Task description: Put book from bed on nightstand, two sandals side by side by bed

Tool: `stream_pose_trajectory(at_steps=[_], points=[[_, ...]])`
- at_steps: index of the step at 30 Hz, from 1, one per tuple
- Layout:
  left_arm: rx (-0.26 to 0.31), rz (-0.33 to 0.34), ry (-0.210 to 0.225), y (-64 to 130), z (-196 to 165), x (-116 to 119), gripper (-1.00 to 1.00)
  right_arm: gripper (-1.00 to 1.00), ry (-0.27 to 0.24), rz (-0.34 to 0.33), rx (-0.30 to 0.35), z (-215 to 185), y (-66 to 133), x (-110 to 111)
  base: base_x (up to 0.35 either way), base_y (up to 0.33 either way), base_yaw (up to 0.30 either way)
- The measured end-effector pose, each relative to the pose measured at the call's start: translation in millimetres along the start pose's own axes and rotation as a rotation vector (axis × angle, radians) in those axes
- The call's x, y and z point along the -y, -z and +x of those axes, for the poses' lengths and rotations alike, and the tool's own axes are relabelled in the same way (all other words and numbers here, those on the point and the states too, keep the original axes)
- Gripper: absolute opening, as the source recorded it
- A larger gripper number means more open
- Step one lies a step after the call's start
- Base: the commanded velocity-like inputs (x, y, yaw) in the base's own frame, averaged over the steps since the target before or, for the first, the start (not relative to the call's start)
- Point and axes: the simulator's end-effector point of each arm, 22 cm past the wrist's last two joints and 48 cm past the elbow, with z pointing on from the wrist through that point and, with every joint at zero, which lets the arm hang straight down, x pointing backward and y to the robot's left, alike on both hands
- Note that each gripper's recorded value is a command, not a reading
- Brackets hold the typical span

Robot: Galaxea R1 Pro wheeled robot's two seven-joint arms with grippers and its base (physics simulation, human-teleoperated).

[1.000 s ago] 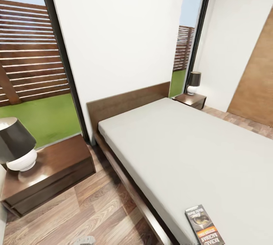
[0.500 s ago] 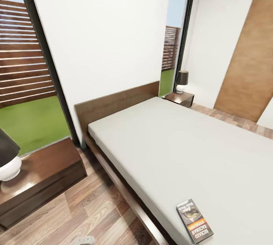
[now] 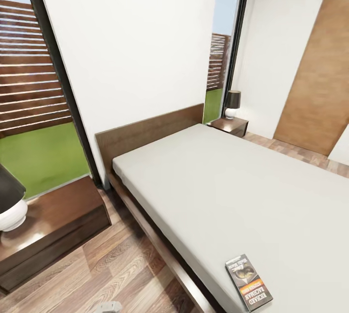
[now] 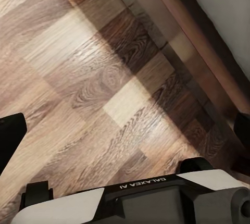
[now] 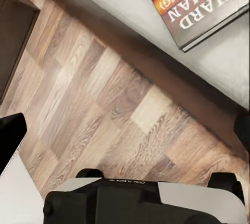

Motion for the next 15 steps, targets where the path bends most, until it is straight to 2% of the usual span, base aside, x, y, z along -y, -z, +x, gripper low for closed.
stream_pose_trajectory(at_steps=[2,6,8,10,11,15], points=[[0.000,0.000,0.000,0.0,0.0,0.1,1.00,1.00,-0.003,0.014,0.014,-7.1,6.7,8.2,0.000,0.000,0.000],[0.001,0.000,-0.001,0.0,-0.4,0.0,1.00,1.00,-0.005,0.076,0.066,-35.1,37.0,42.2,0.000,0.000,0.000],[0.002,0.000,-0.001,0.0,-0.6,-0.1,1.00,1.00,-0.029,0.114,0.136,-59.7,56.3,61.0,0.000,0.000,0.000],[0.002,0.000,-0.001,0.0,-0.6,-0.1,1.00,1.00,-0.042,0.123,0.165,-68.2,61.7,65.8,0.000,0.000,0.000],[0.002,0.000,-0.001,0.0,-0.7,-0.1,1.00,1.00,-0.063,0.135,0.208,-80.3,69.2,71.9,0.000,0.000,0.000],[0.002,0.000,-0.001,0.0,-0.7,-0.2,1.00,1.00,-0.083,0.146,0.250,-91.2,76.3,77.5,0.000,0.000,0.000]])
